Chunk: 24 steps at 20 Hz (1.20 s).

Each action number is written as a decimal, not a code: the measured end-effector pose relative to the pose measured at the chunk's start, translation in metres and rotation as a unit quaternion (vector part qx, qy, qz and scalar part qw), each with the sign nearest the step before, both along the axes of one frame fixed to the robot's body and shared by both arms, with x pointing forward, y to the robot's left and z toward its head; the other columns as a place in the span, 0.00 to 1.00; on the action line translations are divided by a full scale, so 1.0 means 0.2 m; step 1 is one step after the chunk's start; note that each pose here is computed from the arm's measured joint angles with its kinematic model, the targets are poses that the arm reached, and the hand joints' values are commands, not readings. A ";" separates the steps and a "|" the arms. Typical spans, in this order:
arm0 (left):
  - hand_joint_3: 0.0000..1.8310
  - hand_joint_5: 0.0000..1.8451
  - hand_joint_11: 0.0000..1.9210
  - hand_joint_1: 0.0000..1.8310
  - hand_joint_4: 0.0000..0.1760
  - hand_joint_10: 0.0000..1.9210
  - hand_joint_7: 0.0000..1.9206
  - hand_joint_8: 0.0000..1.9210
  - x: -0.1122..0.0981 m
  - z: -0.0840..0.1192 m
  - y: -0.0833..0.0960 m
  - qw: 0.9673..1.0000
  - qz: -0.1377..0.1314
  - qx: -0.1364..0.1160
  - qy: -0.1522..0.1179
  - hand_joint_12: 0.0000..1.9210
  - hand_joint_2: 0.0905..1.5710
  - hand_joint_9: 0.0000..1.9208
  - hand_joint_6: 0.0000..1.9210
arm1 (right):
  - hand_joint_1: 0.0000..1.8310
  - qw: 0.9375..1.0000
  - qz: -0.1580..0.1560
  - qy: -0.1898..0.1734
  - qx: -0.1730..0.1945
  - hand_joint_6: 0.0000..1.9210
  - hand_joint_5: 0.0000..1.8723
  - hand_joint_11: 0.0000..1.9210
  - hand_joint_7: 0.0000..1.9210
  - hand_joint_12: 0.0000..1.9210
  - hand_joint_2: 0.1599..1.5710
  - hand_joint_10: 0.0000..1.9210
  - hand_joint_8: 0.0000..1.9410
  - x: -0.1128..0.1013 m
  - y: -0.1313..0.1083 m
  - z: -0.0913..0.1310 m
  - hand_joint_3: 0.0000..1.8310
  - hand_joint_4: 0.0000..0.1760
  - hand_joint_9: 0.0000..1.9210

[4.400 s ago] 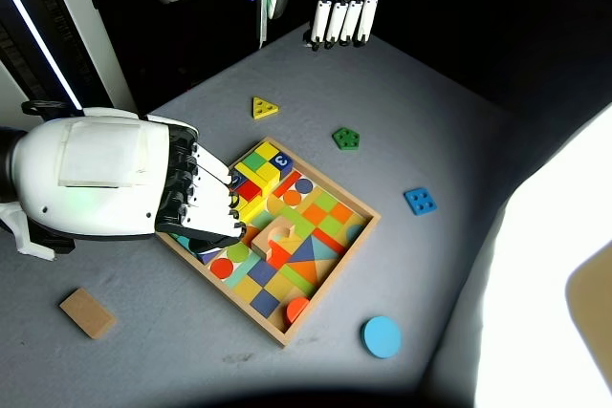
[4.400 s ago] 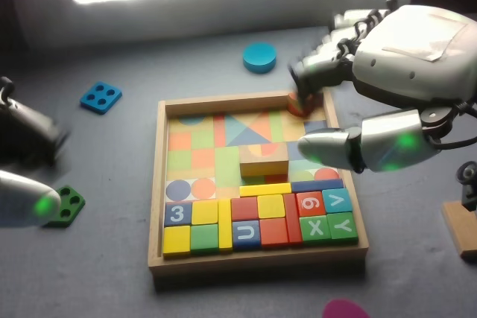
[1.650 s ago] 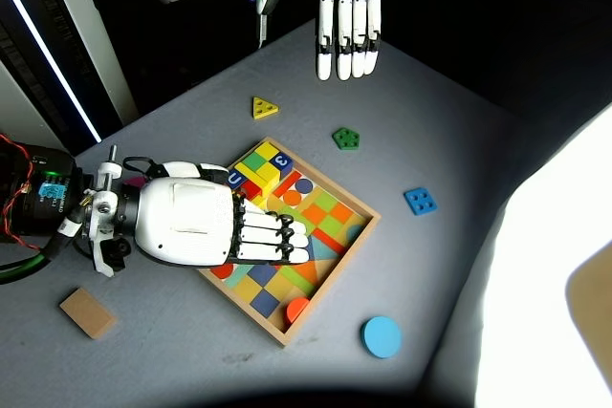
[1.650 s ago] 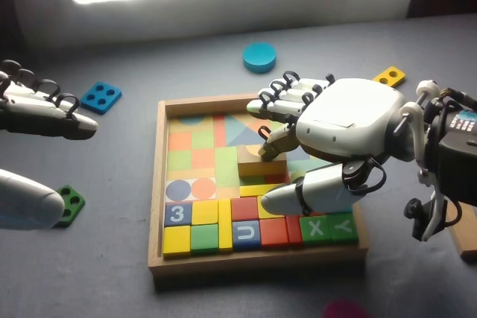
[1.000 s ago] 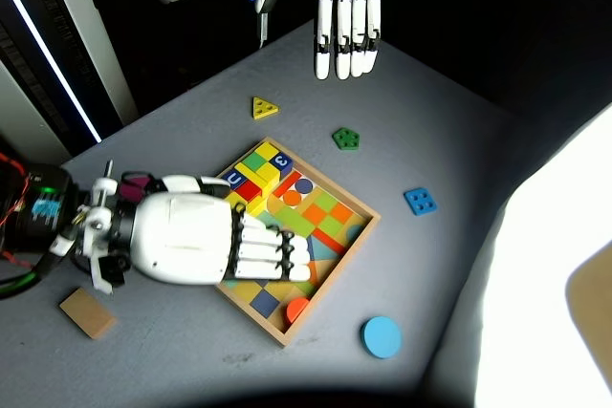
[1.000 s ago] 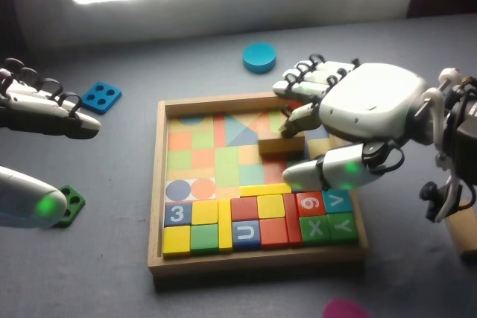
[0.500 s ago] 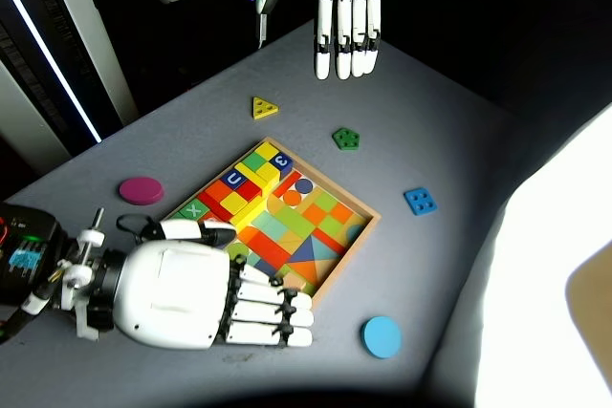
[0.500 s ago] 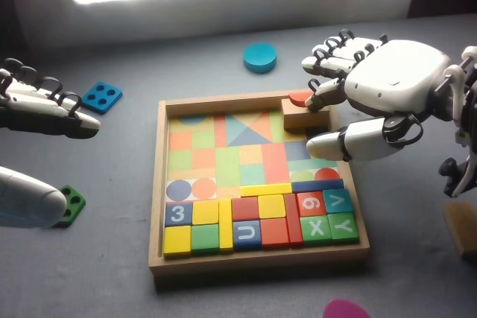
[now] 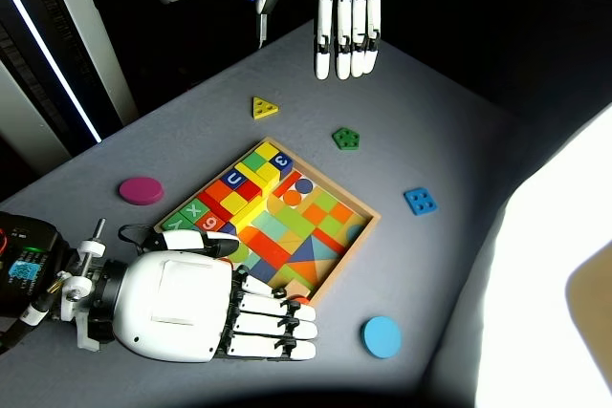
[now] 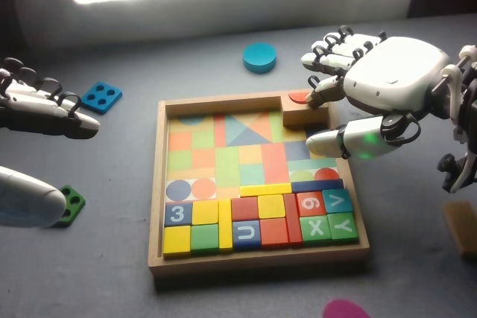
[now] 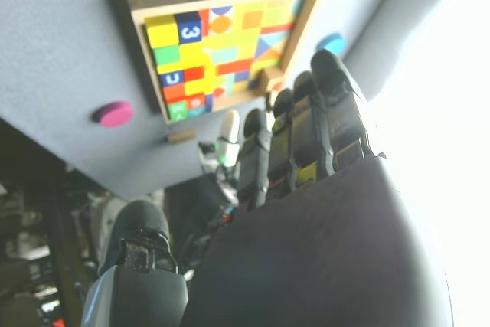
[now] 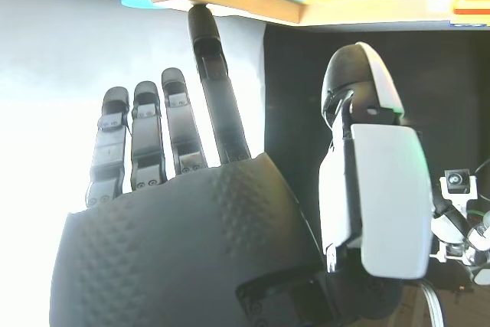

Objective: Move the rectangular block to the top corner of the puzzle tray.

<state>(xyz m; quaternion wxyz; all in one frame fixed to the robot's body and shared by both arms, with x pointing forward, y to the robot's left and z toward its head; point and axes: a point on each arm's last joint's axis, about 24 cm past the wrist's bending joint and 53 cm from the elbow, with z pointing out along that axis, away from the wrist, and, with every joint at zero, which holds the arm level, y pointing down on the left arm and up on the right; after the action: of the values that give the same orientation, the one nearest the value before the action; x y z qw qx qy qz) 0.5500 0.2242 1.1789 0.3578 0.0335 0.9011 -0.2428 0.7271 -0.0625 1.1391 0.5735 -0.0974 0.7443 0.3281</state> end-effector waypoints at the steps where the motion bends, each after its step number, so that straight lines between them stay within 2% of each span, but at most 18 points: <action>1: 0.00 0.07 0.00 0.00 0.32 0.00 0.06 0.00 0.00 0.00 0.00 1.000 0.000 0.000 0.000 0.28 0.72 0.06 0.00 | 0.00 1.000 0.001 -0.002 0.000 0.08 0.33 0.00 0.04 0.00 0.70 0.00 0.01 0.00 0.01 0.00 0.01 0.00 0.00; 6: 0.00 0.07 0.00 0.00 0.31 0.00 0.06 0.00 0.00 0.00 0.00 1.000 0.000 0.000 0.000 0.27 0.72 0.06 0.00 | 0.00 1.000 -0.002 -0.005 0.001 0.07 0.32 0.00 0.04 0.00 0.70 0.00 0.00 0.02 0.01 0.01 0.01 0.00 0.00; 9: 0.00 0.08 0.00 0.00 0.34 0.00 0.07 0.00 0.00 0.00 0.00 1.000 0.000 0.000 0.000 0.29 0.72 0.06 0.00 | 0.00 1.000 -0.004 -0.006 0.003 0.07 0.32 0.00 0.04 0.00 0.70 0.00 0.01 0.03 0.00 0.02 0.01 0.00 0.00; 12: 0.00 0.08 0.00 0.00 0.34 0.00 0.06 0.00 0.00 0.00 0.00 1.000 0.000 0.000 0.000 0.28 0.72 0.06 0.00 | 0.00 1.000 -0.009 -0.005 0.016 0.07 0.32 0.00 0.04 0.00 0.70 0.00 0.00 0.05 -0.01 0.07 0.01 0.00 0.00; 18: 0.00 0.09 0.00 0.00 0.32 0.00 0.07 0.00 0.00 0.00 0.00 1.000 0.000 0.000 0.000 0.28 0.72 0.07 0.00 | 0.00 0.998 -0.028 -0.025 0.052 0.07 0.33 0.00 0.05 0.00 0.71 0.00 0.01 0.10 -0.10 0.27 0.01 0.00 0.00; 20: 0.00 0.08 0.00 0.00 0.35 0.00 0.07 0.00 0.00 0.00 0.00 1.000 0.000 0.000 0.000 0.27 0.72 0.06 0.00 | 0.00 0.997 -0.028 -0.029 0.062 0.07 0.33 0.00 0.05 0.00 0.70 0.00 0.01 0.07 -0.14 0.34 0.01 0.00 0.00; 24: 0.00 0.09 0.00 0.00 0.34 0.00 0.07 0.00 0.00 0.00 0.00 1.000 0.000 0.000 0.000 0.29 0.72 0.06 0.00 | 0.00 0.996 -0.006 -0.048 0.078 0.07 0.32 0.00 0.05 0.00 0.70 0.00 0.01 -0.09 -0.13 0.52 0.00 0.00 0.00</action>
<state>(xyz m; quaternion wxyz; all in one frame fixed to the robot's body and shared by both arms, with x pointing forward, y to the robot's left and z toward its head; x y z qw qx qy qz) 0.5499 0.2241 1.1790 0.3579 0.0336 0.9010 -0.2429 0.7097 -0.0875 1.2422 0.6165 -0.0635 0.6883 0.3770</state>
